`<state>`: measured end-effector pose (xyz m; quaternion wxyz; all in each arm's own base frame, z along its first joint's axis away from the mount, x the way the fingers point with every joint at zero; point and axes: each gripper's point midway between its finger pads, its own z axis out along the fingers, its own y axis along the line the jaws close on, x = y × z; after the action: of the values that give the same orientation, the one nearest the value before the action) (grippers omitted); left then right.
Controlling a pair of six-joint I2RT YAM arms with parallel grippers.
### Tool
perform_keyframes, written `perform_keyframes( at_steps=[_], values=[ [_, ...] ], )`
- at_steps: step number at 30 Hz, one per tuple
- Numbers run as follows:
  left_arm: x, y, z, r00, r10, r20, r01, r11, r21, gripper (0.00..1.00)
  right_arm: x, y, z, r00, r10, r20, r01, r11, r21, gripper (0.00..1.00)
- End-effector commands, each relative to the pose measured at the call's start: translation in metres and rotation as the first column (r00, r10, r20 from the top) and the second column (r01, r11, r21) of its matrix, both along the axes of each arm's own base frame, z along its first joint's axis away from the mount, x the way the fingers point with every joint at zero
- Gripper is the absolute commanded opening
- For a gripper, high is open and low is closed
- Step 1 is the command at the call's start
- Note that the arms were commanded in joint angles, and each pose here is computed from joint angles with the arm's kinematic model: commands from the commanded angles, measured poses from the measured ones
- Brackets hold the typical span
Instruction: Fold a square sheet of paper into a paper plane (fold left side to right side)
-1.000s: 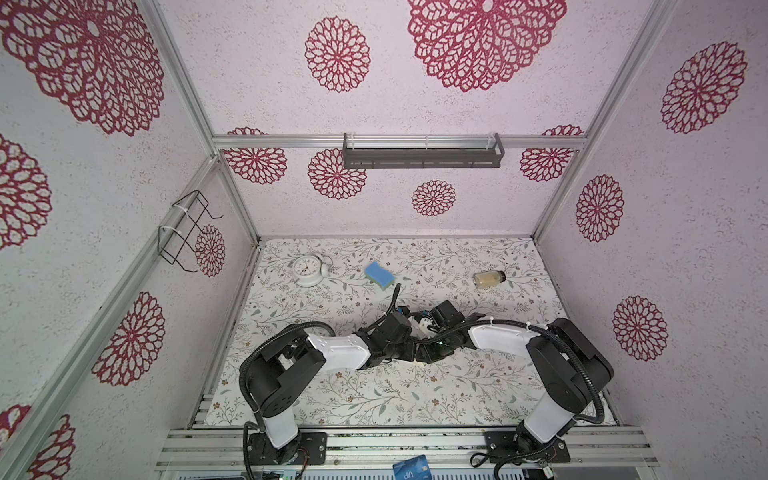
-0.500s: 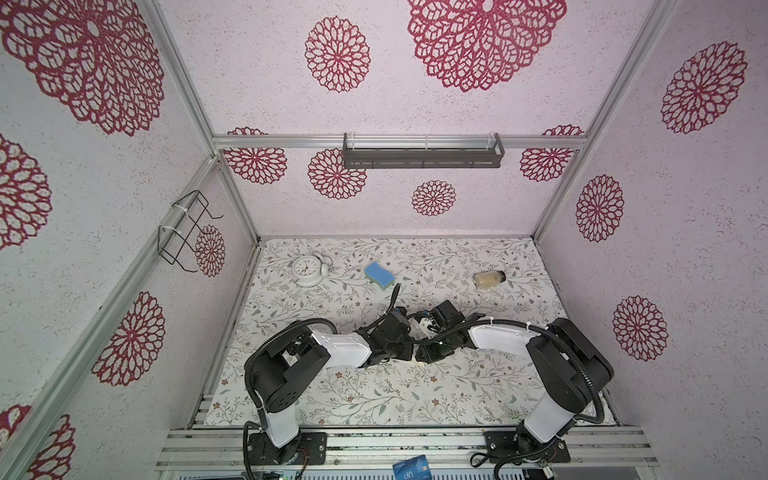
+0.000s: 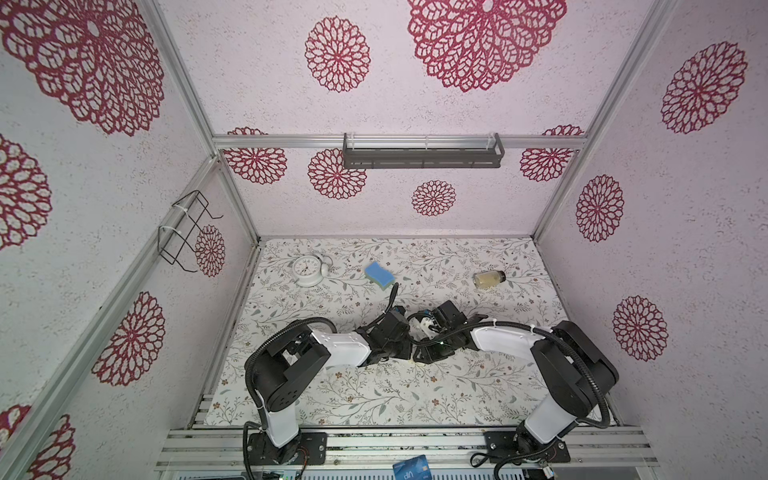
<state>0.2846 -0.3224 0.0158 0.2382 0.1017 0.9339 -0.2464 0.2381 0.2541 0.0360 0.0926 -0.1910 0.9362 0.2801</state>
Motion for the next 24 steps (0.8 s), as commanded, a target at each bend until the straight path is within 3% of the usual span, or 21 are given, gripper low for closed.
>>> perform_keyframes(
  at_steps=[1, 5, 8, 9, 24],
  values=[
    [-0.001, 0.013, -0.017, 0.999, 0.041, -0.028, -0.040, 0.999, 0.037, 0.00, 0.014, 0.000, 0.035, 0.994, -0.079, 0.074, 0.076, 0.996, 0.044, 0.40],
    [-0.003, 0.014, -0.018, 0.997, 0.063, -0.038, -0.062, 0.998, 0.019, 0.00, 0.016, -0.003, 0.037, 0.988, -0.137, 0.075, 0.133, 0.990, 0.050, 0.30],
    [-0.004, 0.016, -0.018, 0.996, 0.083, -0.043, -0.083, 0.997, 0.007, 0.00, 0.016, -0.002, 0.031, 0.986, -0.156, 0.060, 0.153, 0.987, 0.049, 0.04],
    [-0.005, 0.017, -0.018, 0.995, 0.089, -0.045, -0.089, 0.996, 0.002, 0.00, 0.016, 0.000, 0.030, 0.986, -0.158, 0.054, 0.156, 0.986, 0.051, 0.00],
    [-0.013, 0.023, -0.023, 0.990, 0.127, -0.057, -0.127, 0.992, -0.011, 0.00, 0.023, 0.021, 0.013, 0.988, -0.147, 0.051, 0.146, 0.989, 0.022, 0.00]
  ],
)
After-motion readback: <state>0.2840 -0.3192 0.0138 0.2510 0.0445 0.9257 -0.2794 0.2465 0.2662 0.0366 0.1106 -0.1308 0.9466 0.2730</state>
